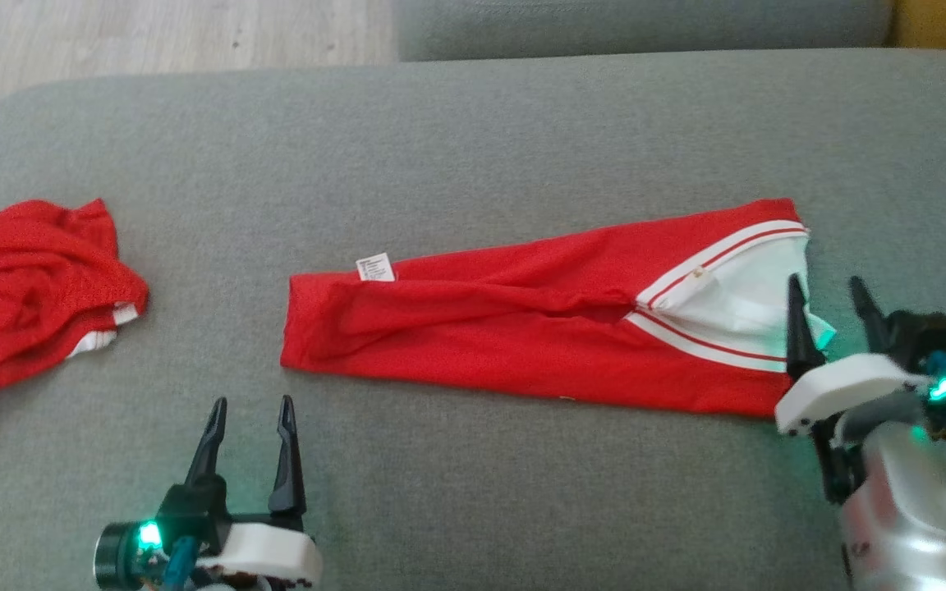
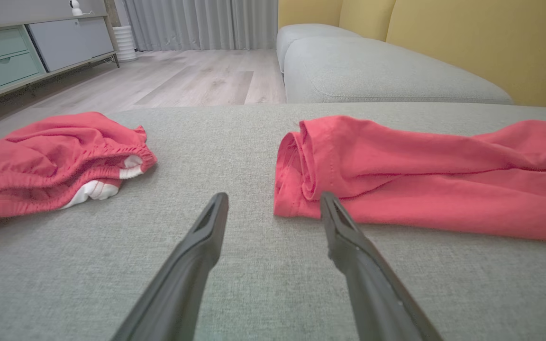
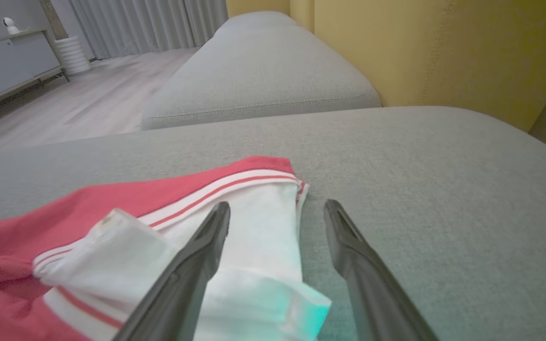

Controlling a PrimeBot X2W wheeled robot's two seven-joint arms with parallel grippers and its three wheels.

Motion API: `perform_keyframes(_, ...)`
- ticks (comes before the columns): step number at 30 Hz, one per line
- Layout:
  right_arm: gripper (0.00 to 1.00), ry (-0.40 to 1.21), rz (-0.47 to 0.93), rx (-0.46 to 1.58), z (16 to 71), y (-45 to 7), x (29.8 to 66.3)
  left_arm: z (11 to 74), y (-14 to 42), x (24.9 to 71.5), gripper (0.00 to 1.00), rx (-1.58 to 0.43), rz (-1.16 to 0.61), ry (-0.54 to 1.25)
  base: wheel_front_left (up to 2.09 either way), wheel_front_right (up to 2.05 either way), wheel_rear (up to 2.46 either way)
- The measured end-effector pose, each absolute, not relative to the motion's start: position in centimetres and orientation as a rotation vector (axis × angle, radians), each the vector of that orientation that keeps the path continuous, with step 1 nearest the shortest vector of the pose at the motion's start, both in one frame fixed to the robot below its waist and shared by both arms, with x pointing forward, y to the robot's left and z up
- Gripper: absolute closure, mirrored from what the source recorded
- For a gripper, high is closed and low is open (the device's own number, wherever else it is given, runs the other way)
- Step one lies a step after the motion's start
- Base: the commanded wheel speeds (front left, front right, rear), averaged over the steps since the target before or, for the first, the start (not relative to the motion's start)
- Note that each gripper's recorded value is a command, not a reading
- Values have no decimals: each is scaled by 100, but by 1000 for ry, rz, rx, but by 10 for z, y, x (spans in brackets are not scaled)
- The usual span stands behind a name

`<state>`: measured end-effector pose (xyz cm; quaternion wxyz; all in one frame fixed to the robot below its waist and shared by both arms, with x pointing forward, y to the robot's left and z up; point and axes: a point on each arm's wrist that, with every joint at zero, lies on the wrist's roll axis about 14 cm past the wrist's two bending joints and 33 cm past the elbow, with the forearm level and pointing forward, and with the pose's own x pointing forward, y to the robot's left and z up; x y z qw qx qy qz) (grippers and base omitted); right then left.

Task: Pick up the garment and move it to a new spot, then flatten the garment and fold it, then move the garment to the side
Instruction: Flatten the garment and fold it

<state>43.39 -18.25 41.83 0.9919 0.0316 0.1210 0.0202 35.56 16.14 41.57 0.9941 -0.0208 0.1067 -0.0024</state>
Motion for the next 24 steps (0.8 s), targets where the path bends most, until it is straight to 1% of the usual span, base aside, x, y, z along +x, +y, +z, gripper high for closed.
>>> perform_keyframes(3, 0, 285, 15, 50, 408, -193, 444, 415, 164, 358, 0, -43, 0, 216, 0, 0, 0)
perform_keyframes(10, 0, 451, -8, 72, 361, -193, 434, 405, 173, 353, 0, -44, 25, 250, 0, 0, 0)
perform_keyframes(15, 0, 467, -9, 122, 357, -184, 446, 406, 179, 358, 0, -41, 40, 244, 0, 0, 0)
perform_keyframes(20, 0, 479, 10, 170, 353, -170, 448, 407, 181, 360, 0, -38, 47, 241, 0, 0, 0)
perform_keyframes(21, 4, 481, 11, 179, 353, -168, 448, 407, 181, 360, 0, -38, 47, 240, 0, 0, 0)
perform_keyframes(22, 62, 482, 15, 187, 354, -166, 448, 408, 181, 360, 0, -38, 47, 239, 0, 0, 0)
perform_keyframes(23, 100, 481, 17, 193, 354, -164, 448, 408, 181, 360, 0, -38, 46, 238, 0, 0, 0)
perform_keyframes(24, 100, 480, 20, 200, 355, -163, 448, 409, 181, 360, 0, -38, 46, 236, 0, 0, 0)
